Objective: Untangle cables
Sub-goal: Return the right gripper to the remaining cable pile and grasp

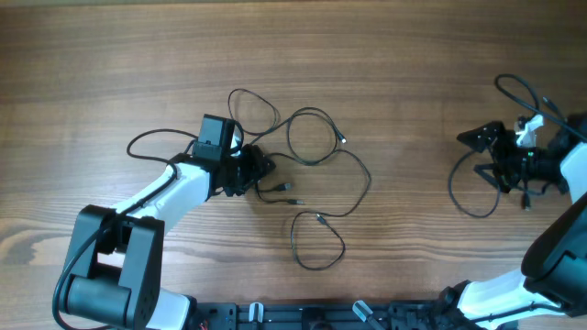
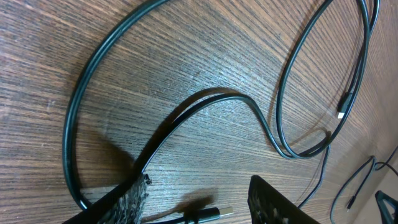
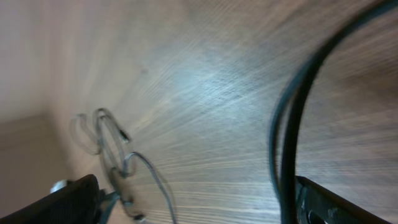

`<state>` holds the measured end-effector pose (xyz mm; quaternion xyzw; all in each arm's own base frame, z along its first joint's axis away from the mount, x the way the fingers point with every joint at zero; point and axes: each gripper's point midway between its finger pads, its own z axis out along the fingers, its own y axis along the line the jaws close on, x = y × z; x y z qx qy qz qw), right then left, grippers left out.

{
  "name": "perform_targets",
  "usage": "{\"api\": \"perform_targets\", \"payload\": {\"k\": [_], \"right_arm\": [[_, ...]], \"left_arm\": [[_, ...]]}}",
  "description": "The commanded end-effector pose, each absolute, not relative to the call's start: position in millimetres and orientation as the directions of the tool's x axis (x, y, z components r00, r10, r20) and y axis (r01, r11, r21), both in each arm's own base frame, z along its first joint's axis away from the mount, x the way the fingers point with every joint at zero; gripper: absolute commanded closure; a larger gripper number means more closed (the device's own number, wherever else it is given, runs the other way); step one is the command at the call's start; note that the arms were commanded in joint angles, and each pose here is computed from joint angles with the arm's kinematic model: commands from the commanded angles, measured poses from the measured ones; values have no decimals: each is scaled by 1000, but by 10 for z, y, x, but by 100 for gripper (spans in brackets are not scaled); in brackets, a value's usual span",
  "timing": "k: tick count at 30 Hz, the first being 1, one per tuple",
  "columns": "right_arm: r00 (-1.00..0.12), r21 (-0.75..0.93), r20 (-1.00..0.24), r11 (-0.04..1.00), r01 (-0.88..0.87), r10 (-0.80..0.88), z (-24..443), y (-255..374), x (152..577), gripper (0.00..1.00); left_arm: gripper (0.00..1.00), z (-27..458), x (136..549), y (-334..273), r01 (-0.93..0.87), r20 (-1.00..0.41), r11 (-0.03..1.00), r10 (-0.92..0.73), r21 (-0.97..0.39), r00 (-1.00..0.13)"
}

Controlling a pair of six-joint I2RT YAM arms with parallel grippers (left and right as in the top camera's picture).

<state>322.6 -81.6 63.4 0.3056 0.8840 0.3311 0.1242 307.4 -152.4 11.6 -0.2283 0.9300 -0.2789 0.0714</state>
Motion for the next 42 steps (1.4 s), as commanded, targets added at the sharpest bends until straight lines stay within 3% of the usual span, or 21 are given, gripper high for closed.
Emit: {"api": "perform_targets", "payload": {"k": [1, 5, 9, 11, 15, 18, 22, 27, 33, 36, 38, 42], "right_arm": [[-704, 496, -46, 628, 600, 709, 745, -1166, 3218, 0], [-665, 445, -321, 727, 522, 674, 1666, -1426, 3377, 3], [-510, 435, -588, 777, 455, 628, 2631, -1481, 3368, 2], [-538, 424, -644, 839, 341, 544, 2827, -1251, 3345, 1], [-680, 396, -637, 911, 116, 363, 2724, -578, 3449, 1], [-769, 365, -614, 928, -77, 178, 2552, 73, 3535, 0], [-886, 368, -463, 904, -218, -25, 1952, 908, 3580, 1], [-978, 430, -201, 891, -142, -59, 1051, 1764, 3546, 2], [-988, 414, -71, 897, -152, -135, 368, 2196, 3405, 2], [-999, 406, 27, 914, -15, -28, 230, 2266, 3313, 2], [-982, 400, 103, 897, 187, 158, 230, 2425, 3278, 2], [-934, 320, 60, 879, 353, 353, 174, 2462, 3359, 2]], "left_arm": [[45, 37, 3011, -1491, -384, -1, 759, -452, -525, -892], [45, 38, 3012, -1491, -384, -1, 759, -452, -525, -892], [45, 35, 3005, -1489, -386, 1, 760, -452, -523, -892], [45, 35, 3006, -1489, -386, 0, 760, -452, -523, -892], [45, 40, 3074, -1365, -409, -12, 750, -485, -521, -874], [45, 121, 3174, -1101, -463, -20, 710, -557, -530, -830], [44, 96, 3149, -711, -508, -27, 707, -596, -491, -803], [40, 40, 3045, -573, -545, -5, 710, -611, -445, -792], [38, 29, 3040, -551, -550, -11, 714, -614, -433, -789], [37, 29, 3041, -551, -549, -11, 714, -614, -433, -789], [37, 29, 3041, -551, -549, -11, 714, -614, -433, -789], [37, 25, 3024, -551, -553, -5, 714, -614, -430, -789]]}}
